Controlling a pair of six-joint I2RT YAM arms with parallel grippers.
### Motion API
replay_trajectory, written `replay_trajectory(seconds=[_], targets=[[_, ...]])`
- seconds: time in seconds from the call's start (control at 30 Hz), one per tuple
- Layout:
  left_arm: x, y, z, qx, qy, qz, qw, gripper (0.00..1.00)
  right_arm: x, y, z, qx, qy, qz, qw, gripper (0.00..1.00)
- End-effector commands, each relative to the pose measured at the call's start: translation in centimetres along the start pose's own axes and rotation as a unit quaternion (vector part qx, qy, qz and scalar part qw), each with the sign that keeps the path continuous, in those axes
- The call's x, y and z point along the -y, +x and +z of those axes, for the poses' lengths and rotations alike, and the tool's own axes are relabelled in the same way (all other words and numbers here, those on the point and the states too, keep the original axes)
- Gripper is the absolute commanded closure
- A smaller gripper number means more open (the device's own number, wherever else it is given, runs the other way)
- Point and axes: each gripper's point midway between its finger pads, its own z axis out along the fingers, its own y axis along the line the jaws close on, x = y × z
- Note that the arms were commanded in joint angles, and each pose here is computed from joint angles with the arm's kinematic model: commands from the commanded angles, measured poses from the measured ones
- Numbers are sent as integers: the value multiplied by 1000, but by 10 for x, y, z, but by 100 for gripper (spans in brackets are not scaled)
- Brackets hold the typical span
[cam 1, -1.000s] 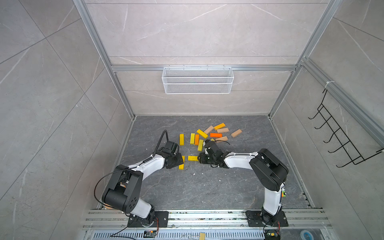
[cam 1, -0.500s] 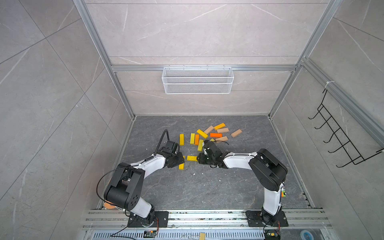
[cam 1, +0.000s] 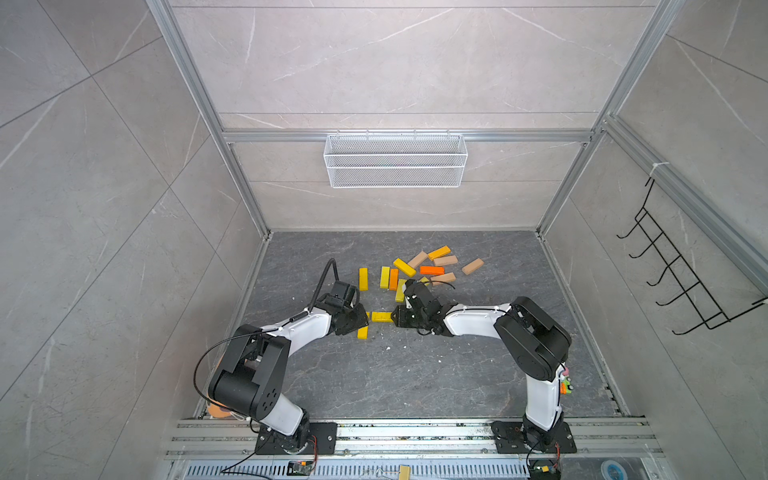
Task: Assemble the number 8 with building blocks
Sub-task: Assemble the building block at the center of the board.
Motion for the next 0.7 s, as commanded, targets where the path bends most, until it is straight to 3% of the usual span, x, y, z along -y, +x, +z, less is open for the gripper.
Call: replay_trajectory(seconds=[0.0,0.67], targets=[[8,-4,1,0,17,-5,1000,53,3,8,7,-15,9,2,1000,64],[12,-2,6,-5,33,-12,999,54,-6,11,9,-17,-6,4,1000,65]])
